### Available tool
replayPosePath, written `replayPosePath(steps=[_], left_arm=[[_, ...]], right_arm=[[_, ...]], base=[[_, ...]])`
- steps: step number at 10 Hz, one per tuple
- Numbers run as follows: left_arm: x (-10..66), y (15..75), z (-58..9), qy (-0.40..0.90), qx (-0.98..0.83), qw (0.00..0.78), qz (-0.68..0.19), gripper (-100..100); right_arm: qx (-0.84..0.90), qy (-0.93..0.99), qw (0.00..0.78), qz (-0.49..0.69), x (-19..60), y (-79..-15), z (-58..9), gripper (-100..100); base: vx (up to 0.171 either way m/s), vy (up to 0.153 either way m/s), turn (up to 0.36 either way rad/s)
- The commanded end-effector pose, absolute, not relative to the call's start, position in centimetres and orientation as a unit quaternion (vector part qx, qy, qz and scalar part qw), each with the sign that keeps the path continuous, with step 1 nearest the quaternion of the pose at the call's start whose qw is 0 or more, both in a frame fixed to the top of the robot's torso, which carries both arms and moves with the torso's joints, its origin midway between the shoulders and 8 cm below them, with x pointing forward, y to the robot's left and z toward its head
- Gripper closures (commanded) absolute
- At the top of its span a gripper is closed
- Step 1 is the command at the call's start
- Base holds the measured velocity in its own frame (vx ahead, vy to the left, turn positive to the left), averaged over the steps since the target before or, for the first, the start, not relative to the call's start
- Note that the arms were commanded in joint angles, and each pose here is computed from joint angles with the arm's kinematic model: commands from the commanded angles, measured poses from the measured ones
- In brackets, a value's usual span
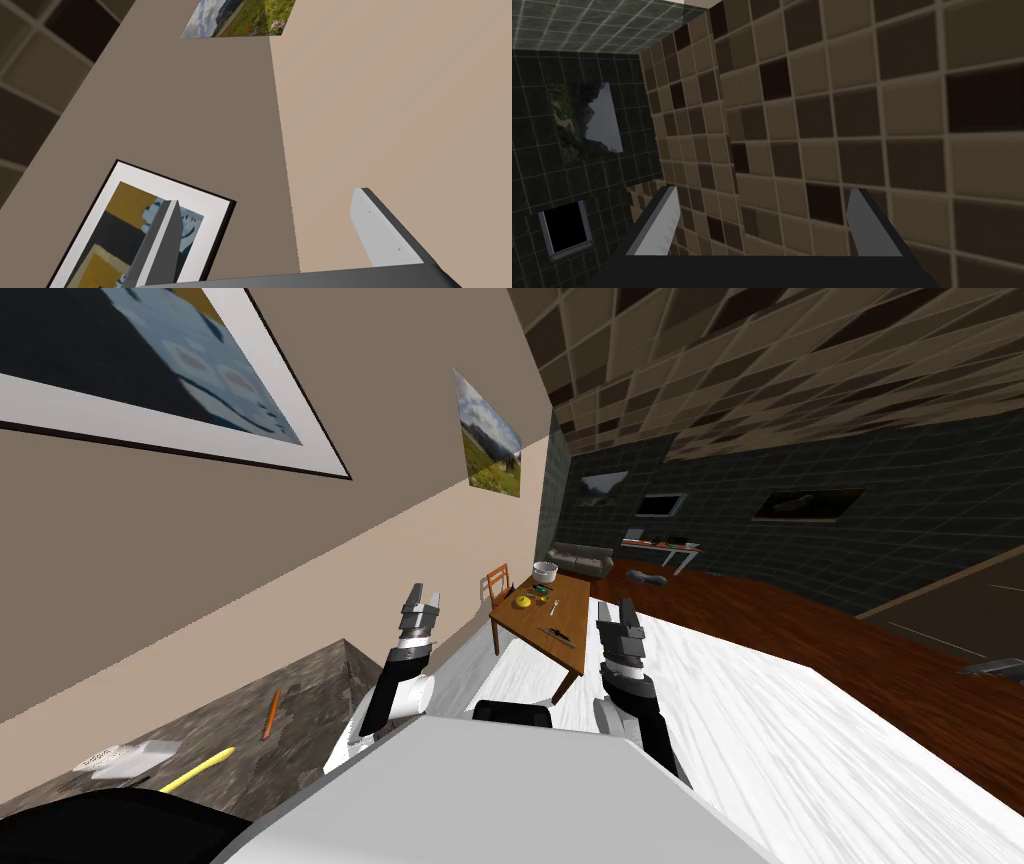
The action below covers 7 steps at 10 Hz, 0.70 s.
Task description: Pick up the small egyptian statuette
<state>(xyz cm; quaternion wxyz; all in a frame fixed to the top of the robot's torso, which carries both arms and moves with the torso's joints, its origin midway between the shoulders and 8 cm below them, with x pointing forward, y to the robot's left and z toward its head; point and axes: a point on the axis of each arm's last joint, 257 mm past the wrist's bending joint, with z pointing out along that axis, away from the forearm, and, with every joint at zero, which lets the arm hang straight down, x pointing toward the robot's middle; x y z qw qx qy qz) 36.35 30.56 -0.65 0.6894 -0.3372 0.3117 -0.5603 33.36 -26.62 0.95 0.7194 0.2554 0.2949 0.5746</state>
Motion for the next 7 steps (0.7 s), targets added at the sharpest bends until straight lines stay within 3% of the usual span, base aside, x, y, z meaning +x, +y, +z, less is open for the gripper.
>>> replayPosePath(steps=[1, 7], left_arm=[[36.4, 30.6, -0.7, 0.312, -0.337, 0.689, -0.560, 0], [36.4, 30.6, -0.7, 0.312, -0.337, 0.689, -0.560, 0]], right_arm=[[0.253, 0.325, 0.715, 0.565, 33.8, -26.2, -0.8, -100], [0.242, 0.485, 0.675, 0.500, 34.8, -25.3, -11.7, -100]], base=[[-0.020, 0.012, 0.028], [-0.029, 0.015, 0.056]])
